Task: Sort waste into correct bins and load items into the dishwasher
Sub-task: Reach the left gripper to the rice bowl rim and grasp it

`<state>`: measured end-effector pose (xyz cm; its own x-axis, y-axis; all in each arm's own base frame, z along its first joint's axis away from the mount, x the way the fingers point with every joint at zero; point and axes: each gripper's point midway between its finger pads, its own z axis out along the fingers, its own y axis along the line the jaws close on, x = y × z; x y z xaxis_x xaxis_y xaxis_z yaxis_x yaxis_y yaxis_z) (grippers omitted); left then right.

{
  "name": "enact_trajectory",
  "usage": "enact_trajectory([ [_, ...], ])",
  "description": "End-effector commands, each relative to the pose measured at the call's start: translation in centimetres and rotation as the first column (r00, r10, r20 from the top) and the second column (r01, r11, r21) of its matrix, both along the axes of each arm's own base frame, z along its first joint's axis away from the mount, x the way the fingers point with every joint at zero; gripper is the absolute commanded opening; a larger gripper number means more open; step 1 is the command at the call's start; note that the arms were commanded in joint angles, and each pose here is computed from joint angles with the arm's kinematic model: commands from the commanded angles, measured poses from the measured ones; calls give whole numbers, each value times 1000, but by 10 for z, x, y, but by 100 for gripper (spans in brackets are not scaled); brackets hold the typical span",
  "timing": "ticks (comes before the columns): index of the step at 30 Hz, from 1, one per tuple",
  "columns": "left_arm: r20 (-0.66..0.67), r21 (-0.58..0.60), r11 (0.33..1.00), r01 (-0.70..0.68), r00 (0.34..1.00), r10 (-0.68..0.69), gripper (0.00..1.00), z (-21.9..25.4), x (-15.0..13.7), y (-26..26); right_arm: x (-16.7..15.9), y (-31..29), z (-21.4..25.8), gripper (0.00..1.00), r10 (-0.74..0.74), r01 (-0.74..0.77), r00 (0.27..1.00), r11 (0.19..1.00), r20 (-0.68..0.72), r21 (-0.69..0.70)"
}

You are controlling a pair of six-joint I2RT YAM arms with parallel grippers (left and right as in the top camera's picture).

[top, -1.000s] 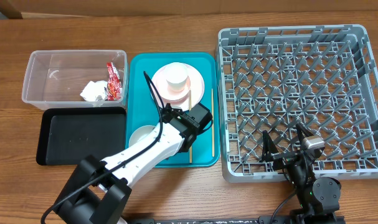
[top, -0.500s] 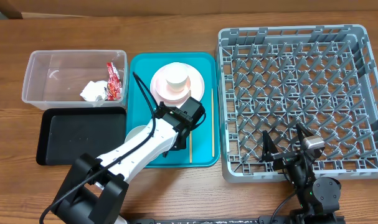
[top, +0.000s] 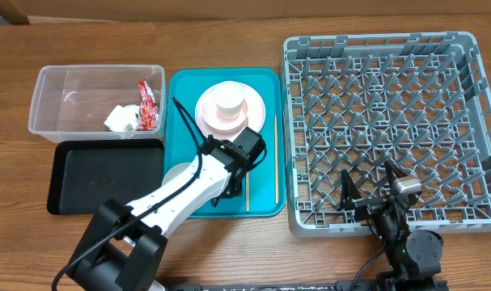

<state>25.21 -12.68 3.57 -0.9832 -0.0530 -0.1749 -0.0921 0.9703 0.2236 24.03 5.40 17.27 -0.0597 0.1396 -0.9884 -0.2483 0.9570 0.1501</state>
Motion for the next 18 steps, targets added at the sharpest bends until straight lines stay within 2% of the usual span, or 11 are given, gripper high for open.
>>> enact_trajectory([
  [1, -6, 14, 1000, -21, 1000, 21, 25, -6, -3, 5, 0, -1, -2, 100, -6, 6, 1000, 1000, 2, 0],
  [18, 7, 4, 1000, -21, 1000, 21, 23, -10, -1, 4, 0, -1, -2, 100, -6, 6, 1000, 1000, 2, 0],
])
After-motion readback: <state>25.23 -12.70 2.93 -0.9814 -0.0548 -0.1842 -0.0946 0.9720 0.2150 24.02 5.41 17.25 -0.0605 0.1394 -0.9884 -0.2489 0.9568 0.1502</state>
